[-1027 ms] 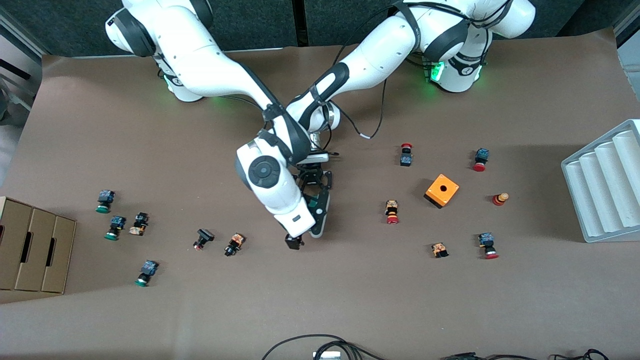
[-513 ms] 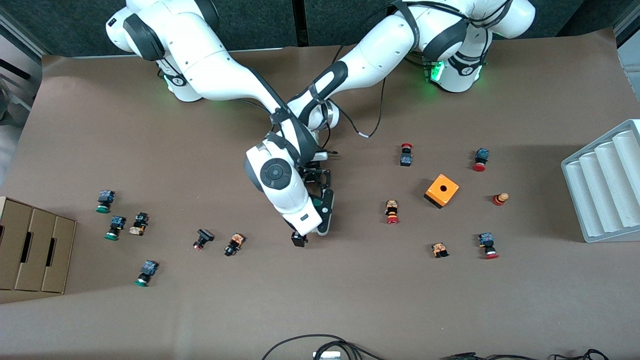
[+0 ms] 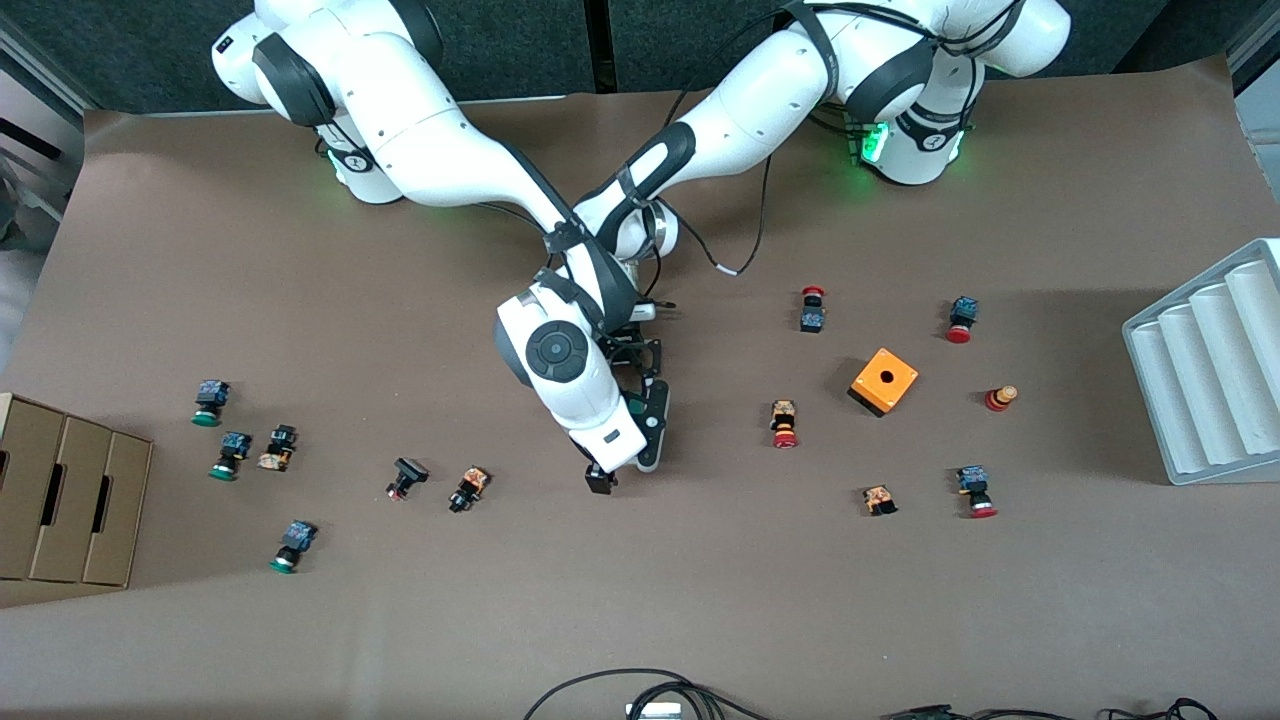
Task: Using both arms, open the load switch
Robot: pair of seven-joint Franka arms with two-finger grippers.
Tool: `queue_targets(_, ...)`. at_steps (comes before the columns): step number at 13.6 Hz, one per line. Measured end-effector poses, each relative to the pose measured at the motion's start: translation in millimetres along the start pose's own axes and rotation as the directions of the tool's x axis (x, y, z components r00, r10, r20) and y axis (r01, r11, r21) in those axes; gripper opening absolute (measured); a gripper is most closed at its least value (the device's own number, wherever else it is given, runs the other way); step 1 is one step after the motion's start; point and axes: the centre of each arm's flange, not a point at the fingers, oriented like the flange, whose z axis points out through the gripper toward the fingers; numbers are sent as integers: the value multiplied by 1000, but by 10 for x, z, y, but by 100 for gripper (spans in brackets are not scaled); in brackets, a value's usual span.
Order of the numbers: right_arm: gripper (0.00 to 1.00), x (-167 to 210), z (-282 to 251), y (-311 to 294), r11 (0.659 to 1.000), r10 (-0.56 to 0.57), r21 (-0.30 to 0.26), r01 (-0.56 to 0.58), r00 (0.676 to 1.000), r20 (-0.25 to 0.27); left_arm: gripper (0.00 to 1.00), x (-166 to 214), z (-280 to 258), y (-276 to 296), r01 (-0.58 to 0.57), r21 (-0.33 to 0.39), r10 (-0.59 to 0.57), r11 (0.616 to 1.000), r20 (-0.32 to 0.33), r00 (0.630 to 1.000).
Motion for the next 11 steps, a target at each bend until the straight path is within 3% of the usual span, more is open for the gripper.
queue_targets(7, 97, 79, 120, -74, 1000, -14, -14, 14, 1000, -10, 72, -16, -3, -3, -4, 2, 4, 1000, -8, 1000)
queue_targets(9, 83, 85, 114, -70, 1000, -14, -16, 14, 1000, -13, 72, -17, -3, -3, -4, 2, 4, 1000, -9, 1000)
queue_targets(11, 81, 97, 121, -75, 1000, -16, -23, 15, 1000, -18, 72, -18, -4, -3, -4, 2, 4, 1000, -9, 1000)
